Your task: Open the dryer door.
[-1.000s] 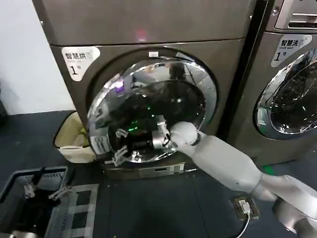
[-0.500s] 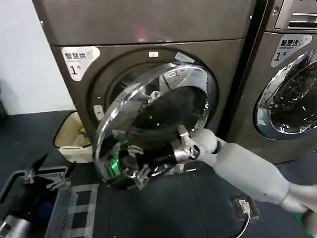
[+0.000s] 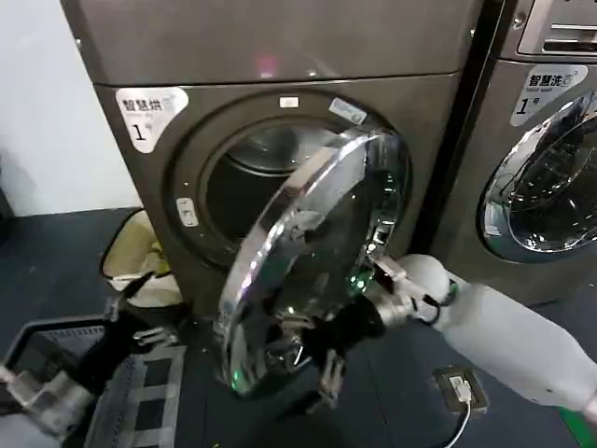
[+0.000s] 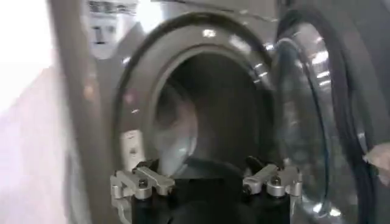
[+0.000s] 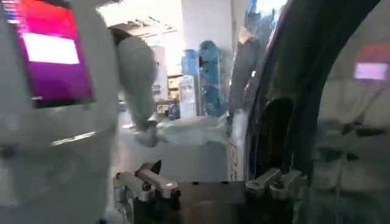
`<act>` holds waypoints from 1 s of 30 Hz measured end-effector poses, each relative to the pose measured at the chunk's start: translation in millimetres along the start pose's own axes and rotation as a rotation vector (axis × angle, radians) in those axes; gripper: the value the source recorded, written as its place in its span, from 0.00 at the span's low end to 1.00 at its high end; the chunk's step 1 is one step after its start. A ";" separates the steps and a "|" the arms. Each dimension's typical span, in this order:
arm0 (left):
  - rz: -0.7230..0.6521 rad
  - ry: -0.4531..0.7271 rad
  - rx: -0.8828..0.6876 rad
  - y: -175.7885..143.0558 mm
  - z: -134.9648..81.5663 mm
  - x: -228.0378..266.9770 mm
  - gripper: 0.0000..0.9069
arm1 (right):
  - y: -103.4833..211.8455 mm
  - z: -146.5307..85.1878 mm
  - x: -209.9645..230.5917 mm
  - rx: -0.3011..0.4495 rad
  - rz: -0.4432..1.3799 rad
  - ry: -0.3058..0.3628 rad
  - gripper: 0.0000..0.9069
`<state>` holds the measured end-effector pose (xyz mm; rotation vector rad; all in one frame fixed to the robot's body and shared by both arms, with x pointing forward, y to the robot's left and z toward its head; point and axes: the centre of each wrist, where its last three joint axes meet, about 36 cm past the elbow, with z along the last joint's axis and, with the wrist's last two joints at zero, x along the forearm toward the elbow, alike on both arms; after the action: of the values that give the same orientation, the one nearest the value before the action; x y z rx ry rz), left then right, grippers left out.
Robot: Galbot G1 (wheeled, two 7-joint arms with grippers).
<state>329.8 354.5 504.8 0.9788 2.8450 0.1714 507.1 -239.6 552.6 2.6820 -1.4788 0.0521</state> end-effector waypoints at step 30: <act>0.417 -0.040 -0.034 -24.6 14.8 -100.5 1.00 | 146.2 -12.6 105.2 -0.054 0.247 0.225 1.00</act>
<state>395.8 274.1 495.0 1.5363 2.5559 0.2345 439.7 -404.9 579.9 2.3460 -1.6983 0.3116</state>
